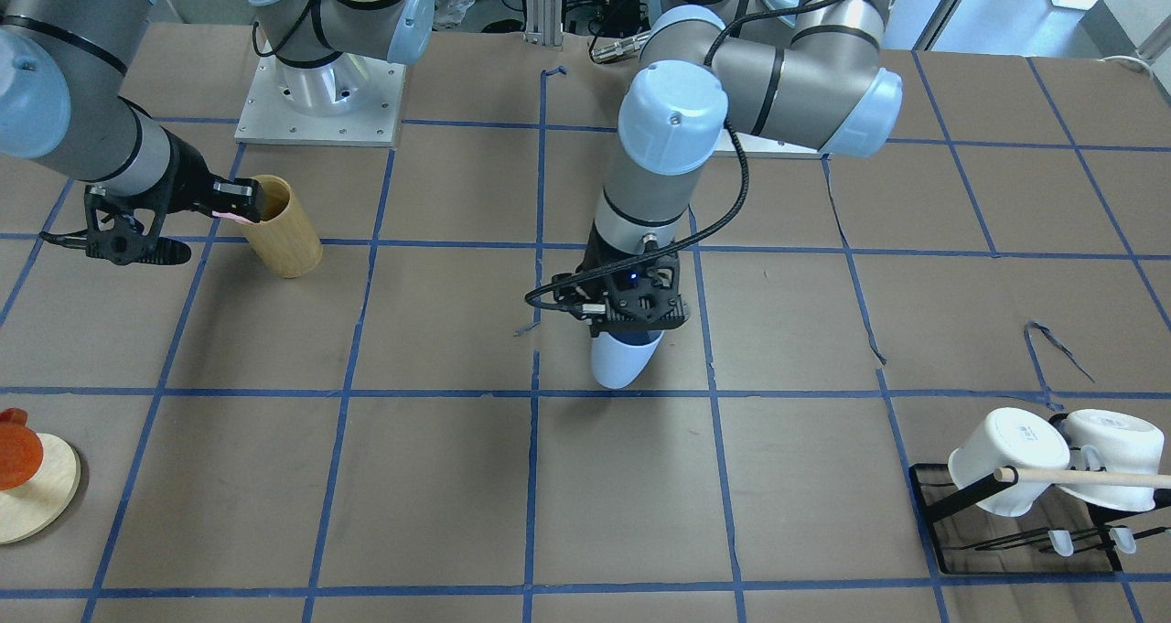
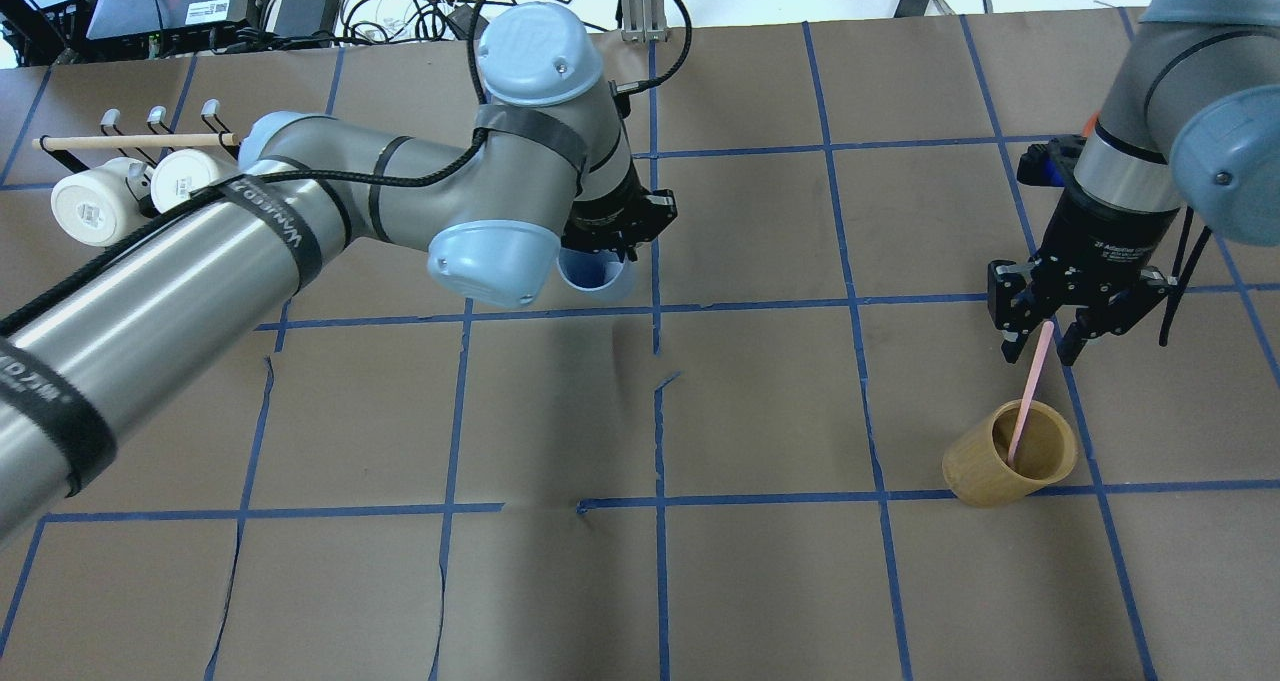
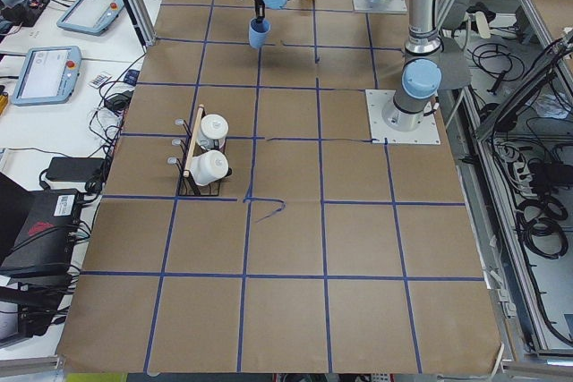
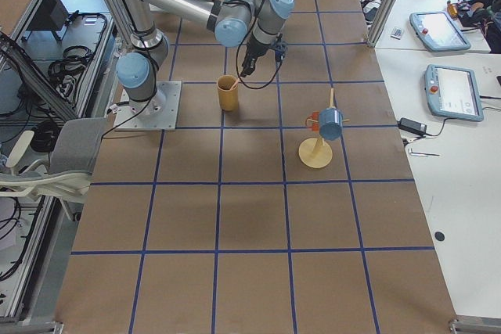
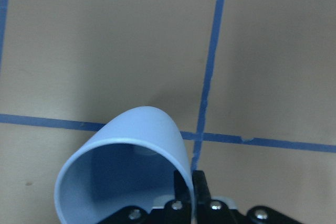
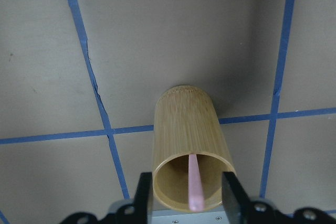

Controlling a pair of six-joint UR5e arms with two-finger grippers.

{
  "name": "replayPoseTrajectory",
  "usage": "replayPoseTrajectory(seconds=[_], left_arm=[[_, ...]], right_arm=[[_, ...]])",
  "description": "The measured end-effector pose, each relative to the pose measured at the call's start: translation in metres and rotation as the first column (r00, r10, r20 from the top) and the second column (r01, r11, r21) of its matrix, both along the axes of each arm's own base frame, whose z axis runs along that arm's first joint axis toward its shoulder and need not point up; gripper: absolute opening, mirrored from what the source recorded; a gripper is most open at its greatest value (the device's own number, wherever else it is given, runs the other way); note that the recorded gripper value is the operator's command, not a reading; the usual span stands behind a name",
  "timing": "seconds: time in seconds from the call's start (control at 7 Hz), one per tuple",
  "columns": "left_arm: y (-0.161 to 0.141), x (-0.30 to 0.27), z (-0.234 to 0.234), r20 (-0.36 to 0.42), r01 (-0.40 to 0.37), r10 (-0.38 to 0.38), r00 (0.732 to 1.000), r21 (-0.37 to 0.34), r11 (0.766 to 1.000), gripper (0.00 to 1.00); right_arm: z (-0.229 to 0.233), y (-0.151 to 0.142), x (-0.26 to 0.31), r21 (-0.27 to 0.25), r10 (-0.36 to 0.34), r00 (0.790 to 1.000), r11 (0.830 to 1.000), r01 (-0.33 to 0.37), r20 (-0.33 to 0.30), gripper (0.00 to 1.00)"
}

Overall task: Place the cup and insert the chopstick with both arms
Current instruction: 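Set the blue cup down at table center while right gripper lifts chopstick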

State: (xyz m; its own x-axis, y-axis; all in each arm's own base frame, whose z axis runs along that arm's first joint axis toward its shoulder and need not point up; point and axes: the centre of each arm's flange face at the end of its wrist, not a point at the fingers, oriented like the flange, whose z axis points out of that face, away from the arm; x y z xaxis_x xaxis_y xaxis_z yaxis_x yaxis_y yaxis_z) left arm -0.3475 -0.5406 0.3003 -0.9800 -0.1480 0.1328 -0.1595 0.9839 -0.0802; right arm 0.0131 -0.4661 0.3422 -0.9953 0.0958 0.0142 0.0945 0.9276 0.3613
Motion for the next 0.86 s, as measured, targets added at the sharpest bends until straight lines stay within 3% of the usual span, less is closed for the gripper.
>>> replayPoseTrajectory(seconds=[0.29, 0.86], left_arm=[[-0.001, -0.025, -0.015, 0.013, 0.010, -0.010, 1.000, 0.014, 1.000, 0.00], [0.005, -0.033, -0.032, 0.055, 0.030, -0.033, 0.998, 0.053, 0.998, 0.00]], right_arm=[[-0.002, 0.002, -0.001, 0.016, 0.000, 1.000, 1.000, 0.001, -0.008, 0.00], [0.003, 0.000, -0.001, 0.005, 0.001, 1.000, 1.000, -0.001, -0.012, 0.00]])
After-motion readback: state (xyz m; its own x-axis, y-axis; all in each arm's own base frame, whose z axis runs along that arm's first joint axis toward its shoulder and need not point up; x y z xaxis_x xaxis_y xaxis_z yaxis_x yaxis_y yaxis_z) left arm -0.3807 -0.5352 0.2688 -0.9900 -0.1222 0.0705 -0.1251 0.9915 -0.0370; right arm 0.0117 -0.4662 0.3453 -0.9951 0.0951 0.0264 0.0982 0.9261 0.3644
